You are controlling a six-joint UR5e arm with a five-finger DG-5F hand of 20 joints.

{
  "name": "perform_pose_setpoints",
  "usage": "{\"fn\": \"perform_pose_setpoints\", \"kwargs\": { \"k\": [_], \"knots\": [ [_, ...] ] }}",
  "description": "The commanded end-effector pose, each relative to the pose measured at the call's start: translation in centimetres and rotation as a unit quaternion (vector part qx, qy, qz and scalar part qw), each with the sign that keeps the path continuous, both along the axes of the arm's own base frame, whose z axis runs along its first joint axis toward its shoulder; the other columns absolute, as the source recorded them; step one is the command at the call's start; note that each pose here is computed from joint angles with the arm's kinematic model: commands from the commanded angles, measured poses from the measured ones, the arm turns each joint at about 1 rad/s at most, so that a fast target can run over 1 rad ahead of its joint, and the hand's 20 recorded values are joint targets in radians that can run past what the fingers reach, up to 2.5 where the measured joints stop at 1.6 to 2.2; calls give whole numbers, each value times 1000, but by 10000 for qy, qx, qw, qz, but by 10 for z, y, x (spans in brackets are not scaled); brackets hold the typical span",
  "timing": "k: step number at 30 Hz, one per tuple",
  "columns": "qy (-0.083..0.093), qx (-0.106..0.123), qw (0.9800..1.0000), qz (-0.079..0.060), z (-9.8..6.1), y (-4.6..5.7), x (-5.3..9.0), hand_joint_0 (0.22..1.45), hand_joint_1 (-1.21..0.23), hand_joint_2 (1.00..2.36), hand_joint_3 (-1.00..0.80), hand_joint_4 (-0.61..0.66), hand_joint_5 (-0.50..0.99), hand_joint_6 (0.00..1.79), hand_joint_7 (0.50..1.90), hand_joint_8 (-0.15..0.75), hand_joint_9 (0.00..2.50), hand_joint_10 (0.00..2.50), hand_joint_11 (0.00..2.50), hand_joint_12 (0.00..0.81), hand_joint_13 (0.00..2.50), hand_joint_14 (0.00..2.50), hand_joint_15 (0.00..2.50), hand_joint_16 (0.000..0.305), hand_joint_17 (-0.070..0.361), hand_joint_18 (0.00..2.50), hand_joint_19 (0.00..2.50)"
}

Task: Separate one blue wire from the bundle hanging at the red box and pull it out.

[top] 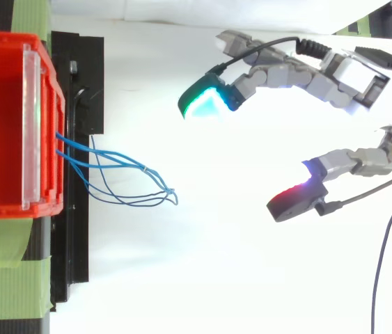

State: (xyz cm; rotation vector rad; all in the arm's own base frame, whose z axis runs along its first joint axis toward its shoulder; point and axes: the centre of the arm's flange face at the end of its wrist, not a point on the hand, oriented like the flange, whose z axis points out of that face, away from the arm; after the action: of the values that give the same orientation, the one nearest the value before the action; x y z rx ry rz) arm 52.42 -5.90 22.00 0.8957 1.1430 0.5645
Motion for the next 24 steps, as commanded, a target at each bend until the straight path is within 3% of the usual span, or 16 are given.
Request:
{"fn": "perform_pose_setpoints", "kwargs": {
  "k": [1, 6, 8, 11, 13, 15, 16, 17, 19, 22, 24],
  "knots": [
    [70, -195, 9997, -138, -3, 1, 1, 469, -565, 1000, -500, 255, -237, 502, 733, 258, 86, 0, 0, 343, 0, 3, 93, 60, 135, 0, 141],
    [185, -449, 9983, -324, -3, 2, 1, 471, -563, 1000, -500, 262, -235, 502, 734, 260, 92, 0, 0, 343, 0, 3, 95, 60, 134, 0, 149],
    [266, -646, 9969, -367, -4, 3, 0, 474, -557, 1000, -500, 260, -234, 502, 734, 262, 100, 0, 0, 343, 0, 3, 94, 59, 133, 0, 155],
    [349, -941, 9941, -415, -4, 4, 1, 475, -556, 1000, -500, 260, -234, 502, 733, 264, 107, 0, 0, 343, 0, 3, 98, 59, 132, 0, 160],
    [539, -1183, 9906, -433, -20, 5, 4, 474, -556, 1000, -500, 262, -233, 502, 737, 264, 108, 0, 0, 344, 0, 2, 98, 59, 133, 0, 155],
    [527, -1148, 9911, -428, -30, 6, 6, 475, -554, 1000, -500, 263, -233, 502, 736, 264, 110, 0, 0, 344, 0, 3, 100, 59, 133, 0, 167],
    [391, -1052, 9927, -439, -30, 7, 9, 476, -553, 1000, -500, 263, -233, 502, 734, 265, 110, 0, 0, 344, 0, 3, 96, 59, 132, 0, 166],
    [391, -1052, 9927, -439, -30, 7, 9, 477, -550, 1000, -500, 262, -233, 502, 735, 265, 110, 0, 0, 343, 0, 4, 98, 59, 132, 0, 167],
    [181, -970, 9940, -464, -24, 10, 15, 476, -549, 1000, -500, 262, -233, 502, 733, 265, 114, 0, 0, 345, 0, 3, 100, 59, 132, 0, 173],
    [151, -947, 9941, -497, -20, 12, 19, 477, -548, 1000, -500, 262, -233, 502, 735, 266, 119, 1, 0, 345, 0, 3, 102, 59, 133, 0, 181],
    [211, -956, 9933, -609, -24, 12, 19, 478, -544, 1000, -500, 262, -233, 502, 734, 266, 122, 0, 0, 346, 0, 3, 103, 59, 132, 0, 185]
  ]
}}
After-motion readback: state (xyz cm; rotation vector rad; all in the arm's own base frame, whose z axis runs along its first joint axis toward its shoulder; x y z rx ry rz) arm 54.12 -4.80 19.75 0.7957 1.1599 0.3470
